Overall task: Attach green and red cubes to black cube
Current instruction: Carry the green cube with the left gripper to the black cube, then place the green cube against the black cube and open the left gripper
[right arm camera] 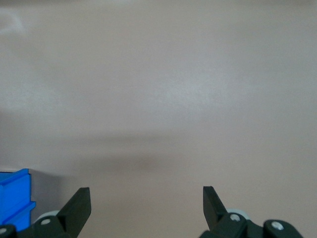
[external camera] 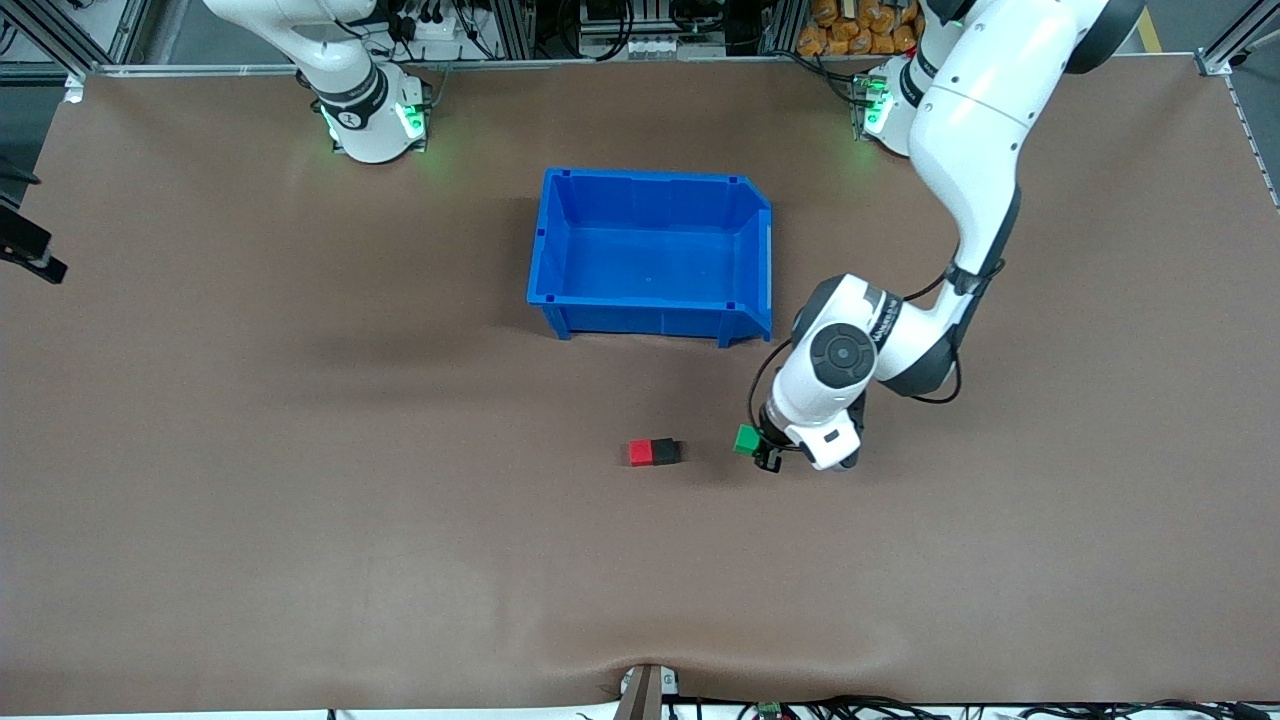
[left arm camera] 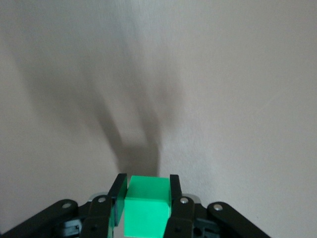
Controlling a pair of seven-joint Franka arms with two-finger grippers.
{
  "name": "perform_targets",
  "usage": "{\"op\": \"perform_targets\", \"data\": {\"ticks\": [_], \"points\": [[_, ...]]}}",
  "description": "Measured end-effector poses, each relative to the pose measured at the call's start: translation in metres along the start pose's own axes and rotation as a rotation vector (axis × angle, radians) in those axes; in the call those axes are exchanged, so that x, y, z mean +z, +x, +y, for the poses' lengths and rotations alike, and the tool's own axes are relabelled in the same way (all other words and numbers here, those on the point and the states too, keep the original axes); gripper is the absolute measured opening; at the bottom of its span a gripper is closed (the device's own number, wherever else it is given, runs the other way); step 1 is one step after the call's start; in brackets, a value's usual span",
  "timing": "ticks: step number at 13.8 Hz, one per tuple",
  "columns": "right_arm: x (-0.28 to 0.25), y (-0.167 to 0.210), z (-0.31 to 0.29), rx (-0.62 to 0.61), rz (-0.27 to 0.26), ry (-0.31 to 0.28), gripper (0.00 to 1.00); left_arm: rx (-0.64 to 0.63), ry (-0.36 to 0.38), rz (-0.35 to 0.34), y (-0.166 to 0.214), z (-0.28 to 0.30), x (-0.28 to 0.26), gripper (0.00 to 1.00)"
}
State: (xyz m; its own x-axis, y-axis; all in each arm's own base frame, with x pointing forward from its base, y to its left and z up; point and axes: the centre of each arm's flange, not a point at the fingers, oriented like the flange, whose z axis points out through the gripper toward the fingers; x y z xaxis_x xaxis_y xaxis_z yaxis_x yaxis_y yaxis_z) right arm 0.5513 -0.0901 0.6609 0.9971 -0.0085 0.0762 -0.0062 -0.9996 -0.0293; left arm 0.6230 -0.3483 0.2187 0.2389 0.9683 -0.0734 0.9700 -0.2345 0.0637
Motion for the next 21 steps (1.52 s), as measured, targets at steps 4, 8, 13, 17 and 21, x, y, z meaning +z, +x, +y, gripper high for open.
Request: {"op": "perform_targets", "data": {"ticks": [4,8,13,17,21], "points": [[0.000,-0.002,-0.014,-0.026,-0.015,0.010,1.00,-0.072,0.001,-0.009,-0.017,0.006,0.018,0.39],[0.002,-0.003,-0.022,-0.029,-0.033,0.012,1.00,-0.141,-0.008,-0.017,-0.032,0.010,0.025,0.39],[0.002,-0.002,-0.060,0.092,-0.043,-0.041,1.00,-0.223,-0.010,-0.022,-0.047,0.008,0.026,0.39],[-0.003,-0.002,-0.054,0.081,-0.031,-0.054,1.00,-0.300,-0.008,-0.023,-0.049,0.008,0.027,0.39],[-0.020,-0.002,-0.055,0.079,0.007,-0.062,1.00,-0.356,-0.016,-0.047,-0.054,0.008,0.028,0.39]]}}
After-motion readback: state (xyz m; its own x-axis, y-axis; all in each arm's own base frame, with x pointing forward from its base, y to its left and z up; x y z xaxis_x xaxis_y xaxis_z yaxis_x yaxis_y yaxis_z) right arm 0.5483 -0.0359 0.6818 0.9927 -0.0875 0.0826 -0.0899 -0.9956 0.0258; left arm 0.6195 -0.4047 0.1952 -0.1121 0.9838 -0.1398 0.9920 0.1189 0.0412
